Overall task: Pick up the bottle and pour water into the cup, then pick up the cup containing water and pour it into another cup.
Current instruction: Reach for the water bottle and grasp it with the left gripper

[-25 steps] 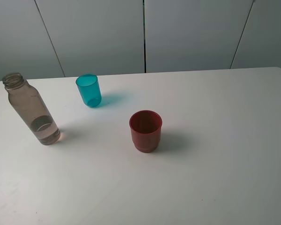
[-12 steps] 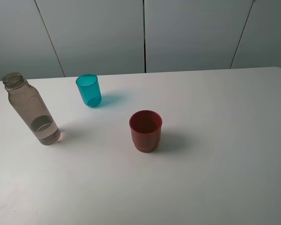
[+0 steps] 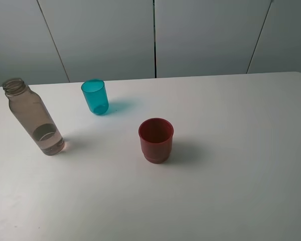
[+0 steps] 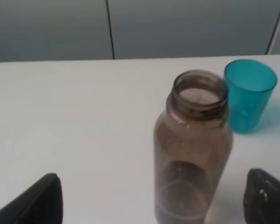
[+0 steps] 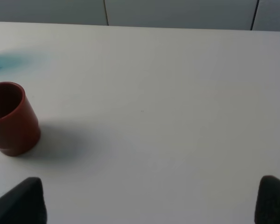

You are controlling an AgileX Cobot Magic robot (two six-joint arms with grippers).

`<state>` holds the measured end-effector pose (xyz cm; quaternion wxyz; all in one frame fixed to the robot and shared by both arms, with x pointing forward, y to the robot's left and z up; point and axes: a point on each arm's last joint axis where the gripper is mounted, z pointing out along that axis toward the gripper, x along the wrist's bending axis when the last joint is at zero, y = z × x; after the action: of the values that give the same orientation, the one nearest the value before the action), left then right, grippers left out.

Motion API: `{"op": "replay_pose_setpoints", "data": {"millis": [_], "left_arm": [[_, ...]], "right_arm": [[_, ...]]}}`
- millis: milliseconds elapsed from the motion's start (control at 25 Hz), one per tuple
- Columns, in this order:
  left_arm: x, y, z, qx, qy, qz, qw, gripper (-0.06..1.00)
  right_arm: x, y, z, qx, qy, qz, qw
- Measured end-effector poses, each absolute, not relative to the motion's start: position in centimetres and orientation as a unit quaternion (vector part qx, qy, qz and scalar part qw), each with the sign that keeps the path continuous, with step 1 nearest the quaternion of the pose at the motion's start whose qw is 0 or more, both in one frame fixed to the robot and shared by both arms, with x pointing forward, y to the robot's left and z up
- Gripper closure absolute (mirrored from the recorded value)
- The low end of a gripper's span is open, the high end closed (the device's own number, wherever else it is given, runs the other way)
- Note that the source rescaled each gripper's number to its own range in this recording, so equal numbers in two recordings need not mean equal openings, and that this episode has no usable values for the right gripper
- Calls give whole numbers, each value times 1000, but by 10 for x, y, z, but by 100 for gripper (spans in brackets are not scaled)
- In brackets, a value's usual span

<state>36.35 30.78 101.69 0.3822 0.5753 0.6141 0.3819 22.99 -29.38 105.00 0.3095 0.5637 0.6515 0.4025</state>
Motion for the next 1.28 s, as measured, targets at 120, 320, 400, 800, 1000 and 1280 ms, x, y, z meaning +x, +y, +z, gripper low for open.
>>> {"op": "replay_pose_setpoints", "data": {"millis": [120, 320, 400, 800, 1000, 1280], "left_arm": [[363, 313, 992, 561, 608, 418, 375, -2], [371, 315, 982, 575, 588, 441, 359, -2], [375, 315, 978, 576, 595, 430, 359, -2], [395, 280, 956, 668, 532, 362, 374, -2], [399, 278, 953, 663, 534, 359, 381, -2], [396, 279, 954, 636, 520, 394, 412, -2]], "right_arm": [[230, -294, 1050, 564, 652, 402, 309], [230, -294, 1050, 564, 652, 403, 309], [230, -294, 1050, 564, 652, 403, 309], [230, -294, 1050, 564, 652, 403, 309], [230, -294, 1050, 564, 652, 403, 309], [230, -294, 1050, 564, 652, 403, 309]]}}
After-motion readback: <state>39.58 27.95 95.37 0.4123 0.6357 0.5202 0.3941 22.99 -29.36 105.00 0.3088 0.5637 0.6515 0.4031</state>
